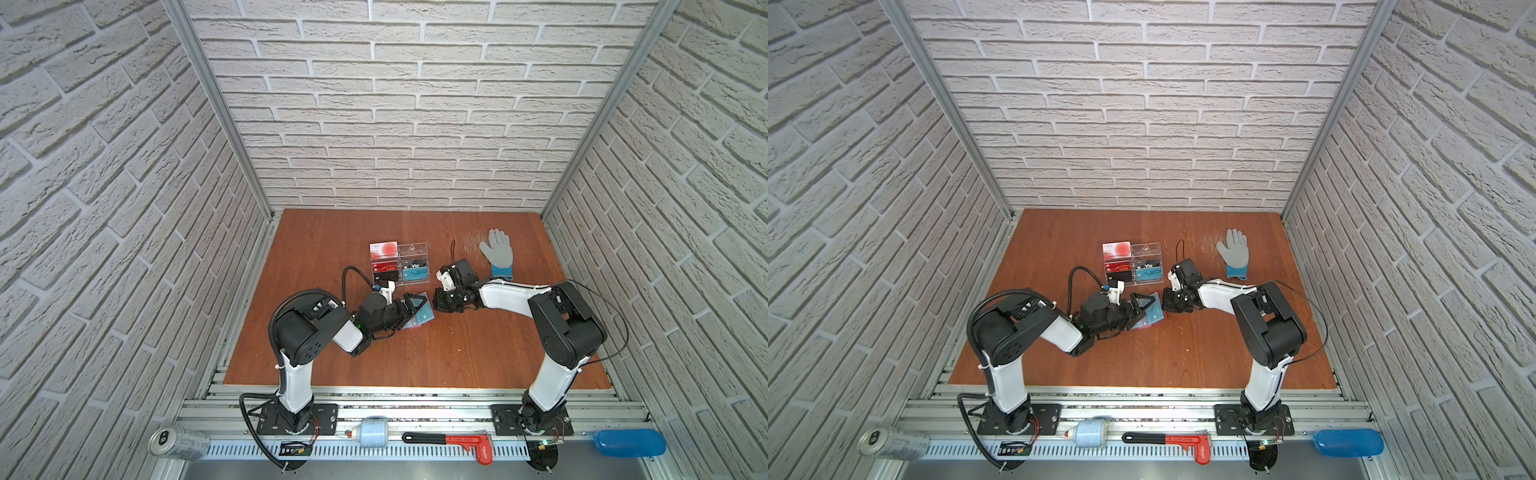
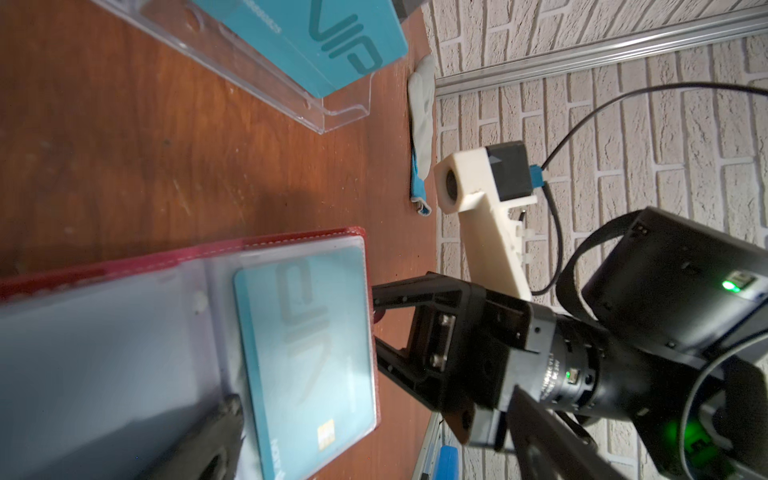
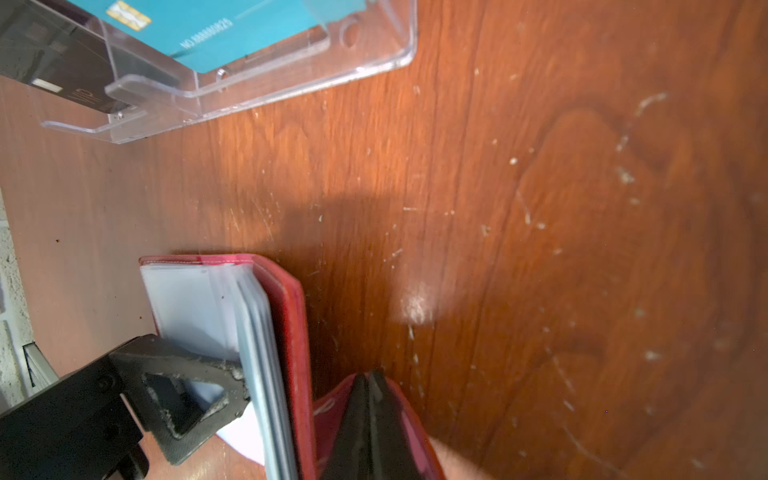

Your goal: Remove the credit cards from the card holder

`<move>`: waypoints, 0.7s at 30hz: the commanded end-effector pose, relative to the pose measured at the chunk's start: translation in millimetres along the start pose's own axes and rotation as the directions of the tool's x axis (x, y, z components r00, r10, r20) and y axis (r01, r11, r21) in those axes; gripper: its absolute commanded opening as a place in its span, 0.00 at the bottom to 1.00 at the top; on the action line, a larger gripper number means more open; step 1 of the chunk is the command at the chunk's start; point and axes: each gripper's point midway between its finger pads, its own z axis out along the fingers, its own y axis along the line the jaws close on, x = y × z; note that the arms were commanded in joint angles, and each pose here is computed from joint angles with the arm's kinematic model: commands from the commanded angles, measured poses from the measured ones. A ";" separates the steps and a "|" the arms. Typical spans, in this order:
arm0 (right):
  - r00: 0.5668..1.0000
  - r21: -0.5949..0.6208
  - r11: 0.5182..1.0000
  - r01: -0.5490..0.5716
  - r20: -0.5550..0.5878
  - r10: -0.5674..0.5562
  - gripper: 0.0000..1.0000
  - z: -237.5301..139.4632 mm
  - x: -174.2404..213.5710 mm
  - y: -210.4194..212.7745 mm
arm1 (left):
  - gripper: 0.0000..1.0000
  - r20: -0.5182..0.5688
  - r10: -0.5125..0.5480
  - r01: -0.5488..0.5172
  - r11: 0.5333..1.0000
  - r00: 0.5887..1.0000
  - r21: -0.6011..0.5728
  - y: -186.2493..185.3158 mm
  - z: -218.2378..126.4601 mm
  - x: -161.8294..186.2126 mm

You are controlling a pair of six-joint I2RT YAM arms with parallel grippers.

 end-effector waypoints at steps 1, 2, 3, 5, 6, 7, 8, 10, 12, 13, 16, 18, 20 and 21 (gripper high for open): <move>0.993 0.069 0.997 -0.018 -0.117 0.026 0.06 18.0 34.5 -17.4 | 0.98 0.027 0.004 -0.005 1.000 1.000 0.023 0.4 -1.6 0.2; 0.993 0.069 0.997 -0.018 -0.116 0.026 0.06 17.9 34.4 -17.0 | 0.98 0.033 0.006 -0.007 1.000 0.999 0.027 -0.4 -2.0 -0.8; 0.993 0.068 0.997 -0.018 -0.118 0.026 0.06 18.1 34.7 -17.0 | 0.98 0.034 0.009 -0.010 0.999 0.999 0.031 -1.3 -1.7 -0.8; 0.993 0.068 0.997 -0.018 -0.115 0.026 0.06 17.7 34.1 -16.9 | 0.98 0.038 0.005 -0.007 0.999 0.999 0.041 -2.5 -0.3 -1.2; 0.993 0.069 0.997 -0.017 -0.116 0.025 0.06 17.9 34.5 -16.9 | 0.98 0.038 0.001 -0.003 0.999 0.999 0.049 -3.3 0.3 -1.3; 0.993 0.067 0.998 -0.018 -0.116 0.026 0.06 17.5 34.1 -16.6 | 0.98 0.039 -0.004 0.002 0.999 0.999 0.054 -3.2 1.2 -1.5; 0.993 0.068 0.998 -0.017 -0.116 0.024 0.06 17.6 34.1 -16.8 | 0.98 0.039 -0.007 0.005 0.998 0.999 0.056 -2.7 2.0 -1.1; 0.993 0.069 0.997 -0.015 -0.115 0.023 0.06 17.7 34.2 -16.9 | 0.98 0.042 -0.008 0.006 0.998 0.999 0.056 -1.7 2.5 -1.1; 0.993 0.071 0.997 -0.017 -0.116 0.025 0.06 17.3 34.7 -17.5 | 0.98 0.044 -0.006 0.004 0.999 0.999 0.051 -0.7 2.4 -0.9; 0.993 0.070 0.997 -0.016 -0.114 0.024 0.06 16.9 34.3 -17.0 | 0.98 0.047 -0.006 0.003 0.999 0.999 0.049 -0.5 2.0 -1.3; 0.993 0.070 0.997 -0.015 -0.113 0.023 0.06 16.9 34.2 -17.0 | 0.98 0.047 0.000 -0.003 0.999 0.999 0.050 -1.7 1.6 -0.5; 0.993 0.070 0.997 -0.016 -0.113 0.024 0.06 16.7 33.9 -16.9 | 0.98 0.045 0.001 -0.003 0.999 0.999 0.049 -1.6 2.1 0.2; 0.993 0.068 0.998 -0.015 -0.113 0.023 0.06 16.5 34.0 -16.5 | 0.98 0.043 0.004 -0.006 0.999 0.999 0.053 -3.1 2.9 1.1; 0.993 0.068 0.998 -0.015 -0.112 0.023 0.06 16.5 33.7 -16.4 | 0.98 0.045 0.005 -0.007 0.998 0.999 0.056 -4.2 3.2 0.9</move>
